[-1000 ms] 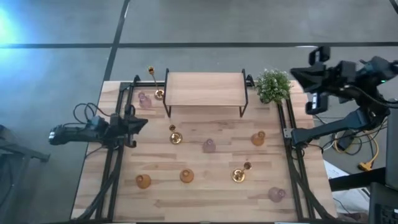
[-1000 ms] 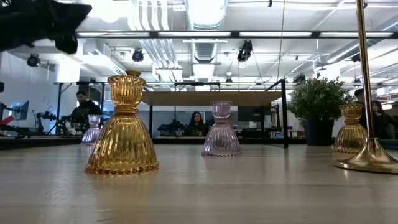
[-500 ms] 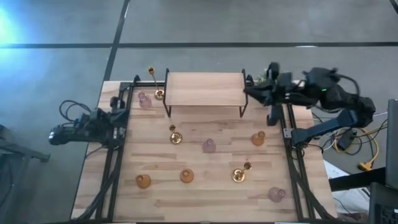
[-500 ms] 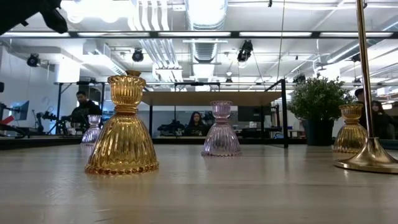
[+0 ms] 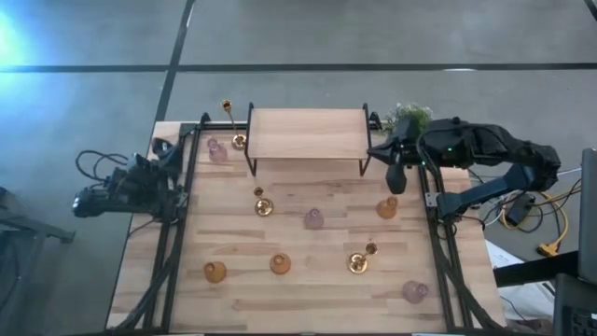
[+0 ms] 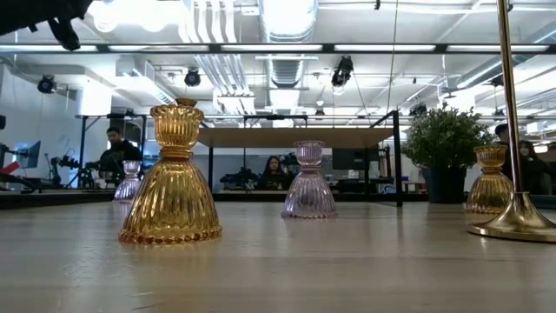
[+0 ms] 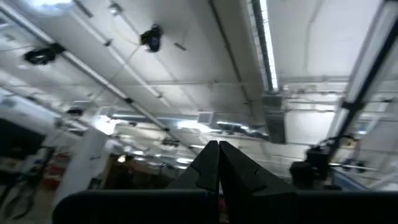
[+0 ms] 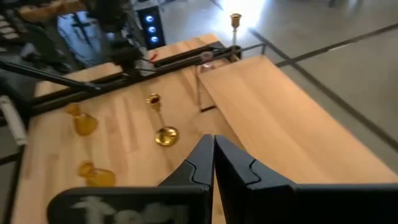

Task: Pick & Place candle stick holders
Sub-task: Put the top purple glass candle holder on the shelf

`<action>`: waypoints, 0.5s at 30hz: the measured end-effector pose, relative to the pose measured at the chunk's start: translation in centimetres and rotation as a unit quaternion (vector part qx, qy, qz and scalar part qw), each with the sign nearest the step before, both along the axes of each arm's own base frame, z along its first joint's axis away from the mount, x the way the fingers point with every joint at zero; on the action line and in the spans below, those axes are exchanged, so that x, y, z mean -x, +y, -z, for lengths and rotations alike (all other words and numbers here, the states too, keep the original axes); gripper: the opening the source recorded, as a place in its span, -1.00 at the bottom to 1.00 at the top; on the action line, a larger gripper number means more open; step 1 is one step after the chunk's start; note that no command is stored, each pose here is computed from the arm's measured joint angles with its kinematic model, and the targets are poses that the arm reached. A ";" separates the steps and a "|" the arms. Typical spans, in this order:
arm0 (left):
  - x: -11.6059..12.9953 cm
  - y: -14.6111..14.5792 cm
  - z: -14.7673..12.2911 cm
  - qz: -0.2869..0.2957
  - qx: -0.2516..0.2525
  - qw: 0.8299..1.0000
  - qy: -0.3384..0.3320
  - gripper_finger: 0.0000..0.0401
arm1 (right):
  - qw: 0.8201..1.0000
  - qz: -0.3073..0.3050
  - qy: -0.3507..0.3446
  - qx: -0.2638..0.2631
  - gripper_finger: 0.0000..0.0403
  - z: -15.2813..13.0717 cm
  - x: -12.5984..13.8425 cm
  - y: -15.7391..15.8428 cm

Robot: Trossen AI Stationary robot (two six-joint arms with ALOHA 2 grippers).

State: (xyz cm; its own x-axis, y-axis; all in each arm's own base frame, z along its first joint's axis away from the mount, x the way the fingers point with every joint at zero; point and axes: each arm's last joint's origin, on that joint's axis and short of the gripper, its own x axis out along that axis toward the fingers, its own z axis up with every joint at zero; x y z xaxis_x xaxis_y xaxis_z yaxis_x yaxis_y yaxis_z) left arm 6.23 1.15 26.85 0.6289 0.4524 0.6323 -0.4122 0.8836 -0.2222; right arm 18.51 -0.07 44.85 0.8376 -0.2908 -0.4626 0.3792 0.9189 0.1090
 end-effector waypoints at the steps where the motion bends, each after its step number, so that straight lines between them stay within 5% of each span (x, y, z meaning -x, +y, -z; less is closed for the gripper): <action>1: -0.2 0.0 -0.3 -0.008 0.003 1.000 0.015 -0.94 | 1.000 0.002 0.000 0.009 -0.96 -0.1 0.2 0.0; 9: -2.8 0.2 -5.7 -0.064 0.016 0.970 0.234 -0.94 | 0.995 0.050 -0.002 0.080 -0.96 -0.7 1.6 -0.5; 15: -4.5 0.6 -8.8 -0.135 0.035 0.939 0.314 -0.93 | 0.995 0.049 -0.001 0.090 -0.96 -0.7 2.2 -0.6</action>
State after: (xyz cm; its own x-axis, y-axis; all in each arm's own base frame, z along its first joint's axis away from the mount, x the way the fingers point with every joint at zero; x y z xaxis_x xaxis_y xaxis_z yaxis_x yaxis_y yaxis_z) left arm 10.77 1.70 35.66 0.7242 0.6756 0.1384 -0.6883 0.7204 0.0851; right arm 16.29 -0.64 45.57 0.8022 -0.4495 -0.3930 0.4683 0.8820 -0.0529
